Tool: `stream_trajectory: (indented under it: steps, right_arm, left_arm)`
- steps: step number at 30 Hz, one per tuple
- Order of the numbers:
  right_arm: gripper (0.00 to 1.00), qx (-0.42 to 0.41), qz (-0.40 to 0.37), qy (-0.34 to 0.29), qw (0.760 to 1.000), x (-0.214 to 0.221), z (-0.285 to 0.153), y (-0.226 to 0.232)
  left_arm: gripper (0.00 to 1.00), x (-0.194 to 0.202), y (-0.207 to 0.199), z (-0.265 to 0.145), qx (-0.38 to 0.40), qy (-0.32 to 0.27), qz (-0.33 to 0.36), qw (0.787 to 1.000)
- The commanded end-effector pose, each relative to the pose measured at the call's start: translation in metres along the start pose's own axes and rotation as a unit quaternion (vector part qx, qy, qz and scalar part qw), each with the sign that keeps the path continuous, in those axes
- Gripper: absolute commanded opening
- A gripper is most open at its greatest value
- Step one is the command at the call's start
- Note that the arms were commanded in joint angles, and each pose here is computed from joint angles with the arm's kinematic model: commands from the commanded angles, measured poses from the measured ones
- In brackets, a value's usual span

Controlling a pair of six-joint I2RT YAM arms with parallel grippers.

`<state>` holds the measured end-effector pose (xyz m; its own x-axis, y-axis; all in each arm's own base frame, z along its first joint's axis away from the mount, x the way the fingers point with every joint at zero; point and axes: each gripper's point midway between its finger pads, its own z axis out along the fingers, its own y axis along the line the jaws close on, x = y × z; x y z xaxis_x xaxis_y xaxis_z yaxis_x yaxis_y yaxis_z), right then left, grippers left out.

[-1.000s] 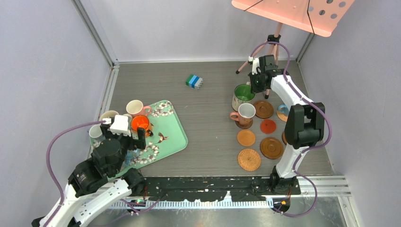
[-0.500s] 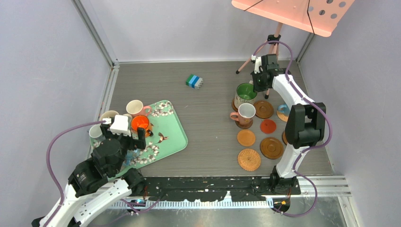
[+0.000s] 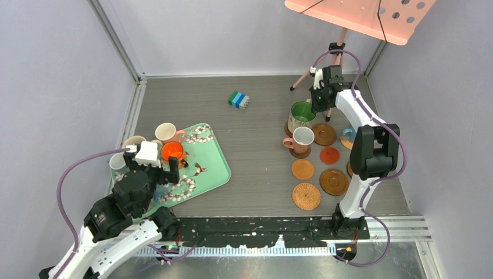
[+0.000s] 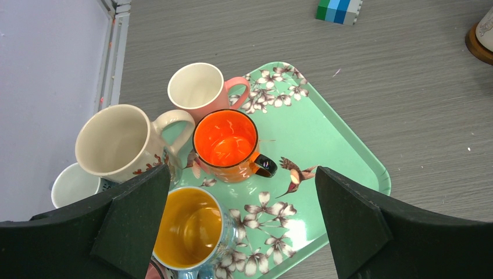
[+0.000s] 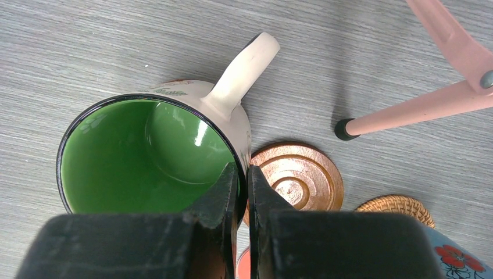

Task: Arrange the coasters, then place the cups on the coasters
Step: Place the cup on the coaster.

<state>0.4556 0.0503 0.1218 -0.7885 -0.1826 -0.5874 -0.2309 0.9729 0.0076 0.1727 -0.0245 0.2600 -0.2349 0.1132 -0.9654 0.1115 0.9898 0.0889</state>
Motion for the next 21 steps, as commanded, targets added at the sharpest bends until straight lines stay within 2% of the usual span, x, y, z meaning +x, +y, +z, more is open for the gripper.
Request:
stream_trajectory:
  steps: [1, 21]
  right_arm:
    - [0.05, -0.025, 0.006, -0.063, 0.998, -0.0430, -0.0185, 0.0095]
    - [0.05, -0.035, 0.007, -0.045, 0.998, -0.0361, -0.0161, 0.0125]
  left_arm:
    - [0.99, -0.0099, -0.0015, 0.0027, -0.002, -0.015, -0.006, 1.000]
    - [0.99, -0.0100, -0.0022, 0.0029, -0.001, -0.015, -0.005, 1.000]
